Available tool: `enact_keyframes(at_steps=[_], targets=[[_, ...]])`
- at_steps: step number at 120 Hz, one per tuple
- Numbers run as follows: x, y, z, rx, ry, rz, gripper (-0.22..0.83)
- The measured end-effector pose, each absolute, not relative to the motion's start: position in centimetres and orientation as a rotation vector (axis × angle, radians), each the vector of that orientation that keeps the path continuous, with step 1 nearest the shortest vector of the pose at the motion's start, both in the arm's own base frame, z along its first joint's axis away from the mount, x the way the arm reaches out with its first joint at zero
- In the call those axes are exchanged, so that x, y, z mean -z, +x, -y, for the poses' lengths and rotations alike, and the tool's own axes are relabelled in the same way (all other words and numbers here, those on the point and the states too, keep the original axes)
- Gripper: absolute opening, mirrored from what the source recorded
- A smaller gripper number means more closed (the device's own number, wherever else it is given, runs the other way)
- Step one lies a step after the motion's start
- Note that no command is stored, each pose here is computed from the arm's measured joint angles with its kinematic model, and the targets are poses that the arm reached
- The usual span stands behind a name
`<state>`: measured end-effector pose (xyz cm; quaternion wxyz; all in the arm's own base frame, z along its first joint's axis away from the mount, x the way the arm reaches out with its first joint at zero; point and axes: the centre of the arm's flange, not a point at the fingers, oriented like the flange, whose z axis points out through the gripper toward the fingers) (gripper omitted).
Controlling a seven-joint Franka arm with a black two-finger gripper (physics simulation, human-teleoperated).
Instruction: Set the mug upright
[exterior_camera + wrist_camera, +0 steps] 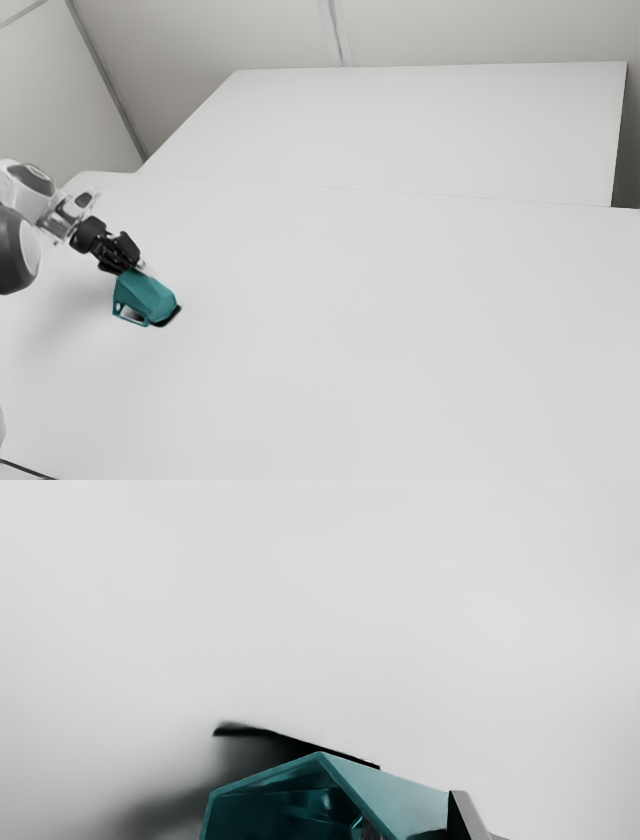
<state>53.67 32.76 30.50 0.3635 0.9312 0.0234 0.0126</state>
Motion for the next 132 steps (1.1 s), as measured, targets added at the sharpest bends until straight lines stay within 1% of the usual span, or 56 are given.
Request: enact_keyframes(at_steps=[14, 34, 97, 132], targets=[[-31.7, 54.0, -32.8, -0.055, 2.406, -0.046, -0.12], [-33.1, 54.3, -32.4, -0.075, 2.415, -0.026, -0.15], [-37.9, 55.7, -28.9, -0.120, 2.434, 0.070, -0.16], [-41.7, 57.0, -24.3, -0.083, 2.493, 0.164, -0.17]])
